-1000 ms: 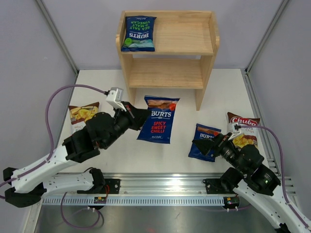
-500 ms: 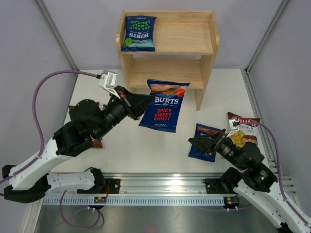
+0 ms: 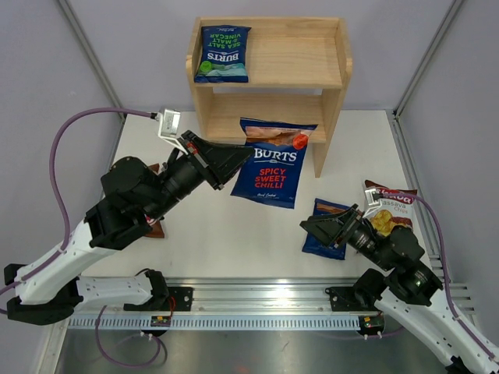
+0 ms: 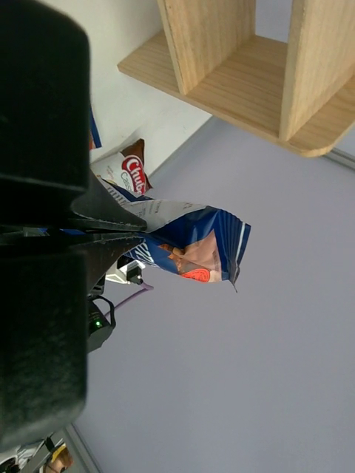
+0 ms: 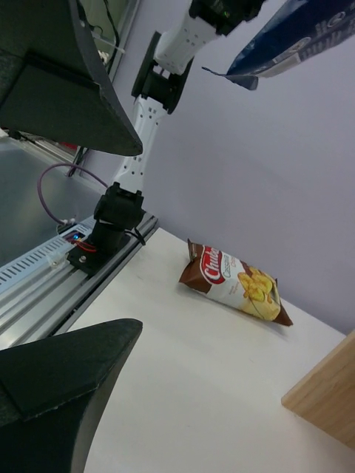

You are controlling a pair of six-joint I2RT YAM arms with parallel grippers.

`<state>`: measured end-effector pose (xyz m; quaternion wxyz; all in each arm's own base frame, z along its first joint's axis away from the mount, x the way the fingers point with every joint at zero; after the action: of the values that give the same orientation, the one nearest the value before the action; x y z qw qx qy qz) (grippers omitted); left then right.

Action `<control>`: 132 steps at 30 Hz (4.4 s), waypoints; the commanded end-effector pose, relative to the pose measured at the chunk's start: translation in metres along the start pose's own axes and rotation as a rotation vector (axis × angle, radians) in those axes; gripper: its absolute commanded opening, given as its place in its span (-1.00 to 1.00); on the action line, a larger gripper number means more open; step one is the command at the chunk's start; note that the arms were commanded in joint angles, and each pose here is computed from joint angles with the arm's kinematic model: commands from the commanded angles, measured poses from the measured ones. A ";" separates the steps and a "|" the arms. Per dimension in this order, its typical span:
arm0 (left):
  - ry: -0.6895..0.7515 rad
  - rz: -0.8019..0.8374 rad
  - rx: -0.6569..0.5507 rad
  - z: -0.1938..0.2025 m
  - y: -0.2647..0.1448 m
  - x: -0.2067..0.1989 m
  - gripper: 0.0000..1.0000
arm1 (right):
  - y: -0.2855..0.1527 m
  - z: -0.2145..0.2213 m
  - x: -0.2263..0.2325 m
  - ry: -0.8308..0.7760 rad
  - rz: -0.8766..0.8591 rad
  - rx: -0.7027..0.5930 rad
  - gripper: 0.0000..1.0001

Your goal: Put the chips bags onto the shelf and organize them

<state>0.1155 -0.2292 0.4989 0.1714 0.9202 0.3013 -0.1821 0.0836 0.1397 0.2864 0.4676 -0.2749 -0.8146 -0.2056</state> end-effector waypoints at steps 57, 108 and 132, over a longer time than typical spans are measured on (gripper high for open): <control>-0.479 -0.261 -0.422 -0.025 -0.002 0.020 -0.89 | 0.083 -0.067 0.123 -0.060 -0.585 -0.207 -0.74; 0.310 -0.603 0.179 0.102 -0.193 0.153 0.98 | 0.317 -0.241 0.055 0.250 0.331 -0.423 -0.80; 0.289 -0.608 0.147 0.099 -0.198 0.154 0.98 | 0.296 -0.246 0.060 0.050 0.481 -0.419 0.54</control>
<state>0.0850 -0.0477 0.2975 -0.0298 0.8210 0.5597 -0.1089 0.4088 0.2454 0.4875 0.4928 -0.4916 -0.6450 -0.3153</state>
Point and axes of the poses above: each gripper's point midway between its finger pads, its own y axis out along the fingers, its own x axis along the line the jaws close on, z = x × y, the point moved 7 cm from there along -y, back along the fingers, and after that the axes turned 9 degrees about y, right-handed, at the moved point
